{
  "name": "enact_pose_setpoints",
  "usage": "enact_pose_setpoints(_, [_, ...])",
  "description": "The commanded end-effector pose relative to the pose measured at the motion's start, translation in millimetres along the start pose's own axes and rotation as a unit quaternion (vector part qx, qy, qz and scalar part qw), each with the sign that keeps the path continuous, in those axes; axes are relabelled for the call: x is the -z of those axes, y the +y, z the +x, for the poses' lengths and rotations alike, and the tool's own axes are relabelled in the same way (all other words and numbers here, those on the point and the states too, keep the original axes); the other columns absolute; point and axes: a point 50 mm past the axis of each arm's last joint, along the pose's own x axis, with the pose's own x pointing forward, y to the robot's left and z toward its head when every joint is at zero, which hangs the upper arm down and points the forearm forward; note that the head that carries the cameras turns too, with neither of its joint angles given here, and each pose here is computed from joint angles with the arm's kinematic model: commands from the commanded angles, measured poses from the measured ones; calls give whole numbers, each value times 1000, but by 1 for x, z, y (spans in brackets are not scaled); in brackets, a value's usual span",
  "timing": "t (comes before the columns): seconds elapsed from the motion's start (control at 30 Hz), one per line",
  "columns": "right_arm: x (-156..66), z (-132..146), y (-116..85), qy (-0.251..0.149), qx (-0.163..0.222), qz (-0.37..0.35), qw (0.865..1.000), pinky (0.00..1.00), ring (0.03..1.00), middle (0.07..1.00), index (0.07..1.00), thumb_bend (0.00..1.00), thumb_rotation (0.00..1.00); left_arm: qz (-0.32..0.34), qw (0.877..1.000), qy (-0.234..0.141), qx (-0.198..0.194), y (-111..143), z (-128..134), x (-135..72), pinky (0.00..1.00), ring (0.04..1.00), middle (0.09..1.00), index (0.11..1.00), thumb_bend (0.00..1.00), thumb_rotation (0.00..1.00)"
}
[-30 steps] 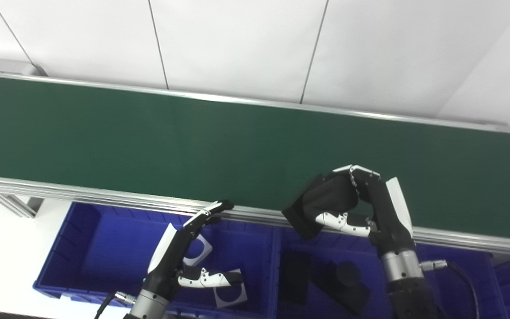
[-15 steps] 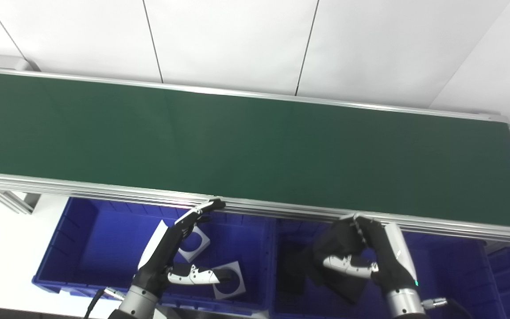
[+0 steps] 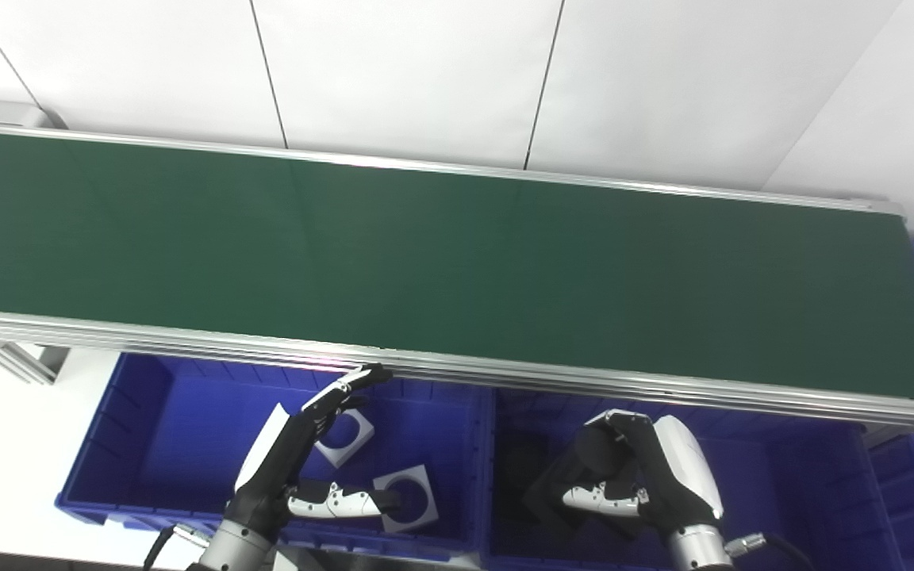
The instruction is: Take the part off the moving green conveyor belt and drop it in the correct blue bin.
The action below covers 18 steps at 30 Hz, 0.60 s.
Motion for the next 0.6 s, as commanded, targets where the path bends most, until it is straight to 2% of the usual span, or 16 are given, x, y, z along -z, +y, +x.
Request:
enact_pose_setpoints(0.0, [-8, -6, -2, -42, 31, -2, 999, 750, 873, 912, 818, 642, 218, 7, 999, -35, 2, 2, 6, -14, 837, 901, 910, 821, 883, 381])
enact_pose_setpoints(0.07, [-10, -12, 1, -52, 45, -10, 998, 837, 952, 967, 881, 688, 375, 8, 999, -38, 3, 1, 8, -15, 835, 901, 908, 820, 881, 390])
enact_pose_setpoints(0.1, [-12, -16, 4, -55, 53, -8, 997, 848, 962, 974, 889, 694, 397, 9, 999, -40, 3, 0, 9, -16, 834, 901, 907, 820, 881, 392])
enact_pose_setpoints(0.13, [-13, -19, 6, -57, 59, -5, 997, 884, 990, 994, 921, 717, 463, 9, 999, -41, 2, 0, 10, -16, 840, 900, 904, 822, 880, 393])
enact_pose_setpoints(0.33, [-21, -34, 20, -63, 116, 19, 991, 944, 1000, 1000, 992, 751, 499, 0, 999, -45, -2, -4, 13, -9, 815, 891, 907, 827, 869, 371])
enact_pose_setpoints(0.37, [-22, -36, 22, -66, 122, 32, 990, 921, 1000, 1000, 996, 763, 490, -1, 999, -44, -2, -4, 12, -7, 831, 896, 909, 828, 865, 365])
enact_pose_setpoints(0.43, [-24, -37, 27, -74, 122, 75, 987, 883, 1000, 1000, 999, 769, 456, -5, 999, -40, -4, -3, 10, -3, 847, 902, 909, 824, 866, 356])
enact_pose_setpoints(0.57, [-25, -37, 35, -91, 114, 133, 980, 851, 967, 1000, 1000, 791, 461, -17, 999, -32, -8, 0, 6, 3, 841, 903, 913, 822, 868, 341])
